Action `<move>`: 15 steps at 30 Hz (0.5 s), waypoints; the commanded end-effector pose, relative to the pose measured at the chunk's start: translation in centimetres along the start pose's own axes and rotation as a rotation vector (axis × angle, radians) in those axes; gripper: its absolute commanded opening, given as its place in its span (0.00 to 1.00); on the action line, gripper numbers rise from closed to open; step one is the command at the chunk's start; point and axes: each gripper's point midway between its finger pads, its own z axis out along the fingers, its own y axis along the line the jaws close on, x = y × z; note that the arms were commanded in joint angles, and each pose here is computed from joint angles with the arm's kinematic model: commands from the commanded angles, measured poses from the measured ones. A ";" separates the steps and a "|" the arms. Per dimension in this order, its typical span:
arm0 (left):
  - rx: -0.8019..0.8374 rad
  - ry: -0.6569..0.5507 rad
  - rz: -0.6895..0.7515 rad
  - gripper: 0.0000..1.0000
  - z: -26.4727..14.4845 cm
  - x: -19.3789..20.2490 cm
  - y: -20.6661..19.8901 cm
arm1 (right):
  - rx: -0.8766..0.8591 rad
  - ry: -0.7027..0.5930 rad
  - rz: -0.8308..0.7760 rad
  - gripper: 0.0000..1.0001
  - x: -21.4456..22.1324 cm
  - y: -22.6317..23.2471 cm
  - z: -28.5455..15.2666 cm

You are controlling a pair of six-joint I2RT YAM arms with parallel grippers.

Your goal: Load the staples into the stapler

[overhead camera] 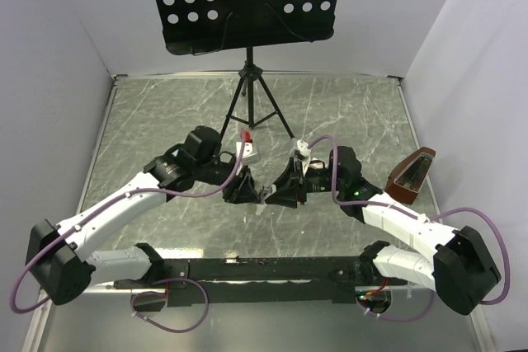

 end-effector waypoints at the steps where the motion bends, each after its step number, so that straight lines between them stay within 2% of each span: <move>1: 0.005 -0.045 0.095 0.05 0.7 -3.4 -0.7 | -0.002 -0.049 -0.106 0.00 -2.8 -0.1 0.7; 2: 0.004 -0.041 0.098 0.06 0.8 -3.4 -0.7 | -0.001 -0.047 -0.105 0.00 -2.7 -0.1 0.7; 5: 0.014 -0.028 0.102 0.19 1.2 -3.4 -0.9 | 0.002 -0.037 -0.095 0.00 -2.3 -0.4 1.0; 8: 0.011 -0.018 0.104 0.33 1.3 -3.4 -1.0 | -0.005 -0.030 -0.086 0.00 -2.0 -0.3 1.4; 9: 0.002 -0.017 0.105 0.41 1.3 -3.4 -0.8 | -0.011 -0.027 -0.087 0.00 -1.9 -0.2 1.6; 11: -0.008 -0.019 0.107 0.49 1.1 -3.5 -0.8 | -0.013 -0.023 -0.081 0.00 -1.7 -0.2 1.7; 15: -0.023 -0.013 0.108 0.55 1.1 -3.3 -0.5 | -0.030 -0.034 -0.078 0.00 -1.8 0.0 2.1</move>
